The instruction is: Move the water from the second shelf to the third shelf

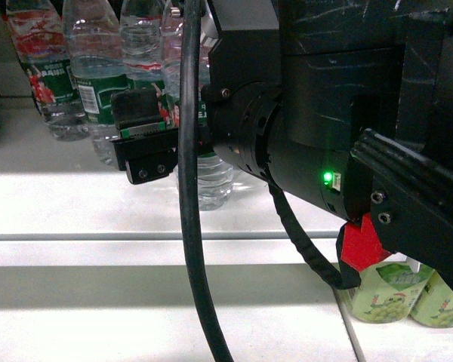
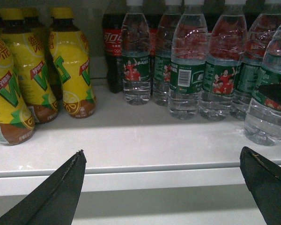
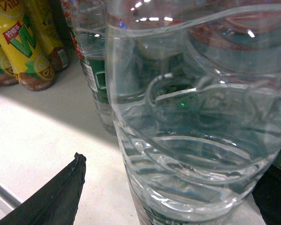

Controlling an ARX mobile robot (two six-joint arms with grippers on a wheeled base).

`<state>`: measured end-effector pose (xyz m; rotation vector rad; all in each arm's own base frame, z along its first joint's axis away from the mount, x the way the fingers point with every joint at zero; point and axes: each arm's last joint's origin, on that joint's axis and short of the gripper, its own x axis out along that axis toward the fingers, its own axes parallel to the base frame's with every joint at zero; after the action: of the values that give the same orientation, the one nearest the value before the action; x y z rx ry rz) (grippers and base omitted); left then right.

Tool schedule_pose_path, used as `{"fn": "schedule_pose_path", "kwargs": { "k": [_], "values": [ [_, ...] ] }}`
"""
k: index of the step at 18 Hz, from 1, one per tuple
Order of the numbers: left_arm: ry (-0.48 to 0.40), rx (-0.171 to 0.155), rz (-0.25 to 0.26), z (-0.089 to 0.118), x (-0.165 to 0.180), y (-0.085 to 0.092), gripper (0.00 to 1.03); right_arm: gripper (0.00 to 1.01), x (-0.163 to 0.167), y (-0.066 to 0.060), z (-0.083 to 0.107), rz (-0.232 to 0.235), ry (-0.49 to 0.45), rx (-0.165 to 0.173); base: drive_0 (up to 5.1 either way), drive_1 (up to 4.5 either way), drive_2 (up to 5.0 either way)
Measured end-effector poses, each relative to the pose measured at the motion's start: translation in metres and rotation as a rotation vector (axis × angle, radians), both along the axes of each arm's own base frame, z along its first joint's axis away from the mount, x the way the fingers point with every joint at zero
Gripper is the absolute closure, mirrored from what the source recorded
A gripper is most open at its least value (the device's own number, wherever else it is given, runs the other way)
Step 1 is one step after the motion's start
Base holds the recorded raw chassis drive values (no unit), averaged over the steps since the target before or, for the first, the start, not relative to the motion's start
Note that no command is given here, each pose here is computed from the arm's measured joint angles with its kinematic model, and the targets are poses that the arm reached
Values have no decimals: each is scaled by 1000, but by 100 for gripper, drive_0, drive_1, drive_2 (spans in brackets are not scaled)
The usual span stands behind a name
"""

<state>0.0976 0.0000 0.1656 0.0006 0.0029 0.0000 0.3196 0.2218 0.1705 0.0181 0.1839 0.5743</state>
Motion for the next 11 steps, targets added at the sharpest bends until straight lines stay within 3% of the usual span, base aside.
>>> {"fn": "schedule_pose_path", "kwargs": {
  "k": [4,7,11],
  "values": [
    [0,0,0,0,0,0,5,4,3,1,1,-15,-10,-7,0,0,0],
    [0,0,0,0,0,0,5,12,4,2,0,-25,-6,-14,0,0,0],
    [0,0,0,0,0,0,5,36,3,3,-2,-32,2,-24,0,0,0]
  ]
}}
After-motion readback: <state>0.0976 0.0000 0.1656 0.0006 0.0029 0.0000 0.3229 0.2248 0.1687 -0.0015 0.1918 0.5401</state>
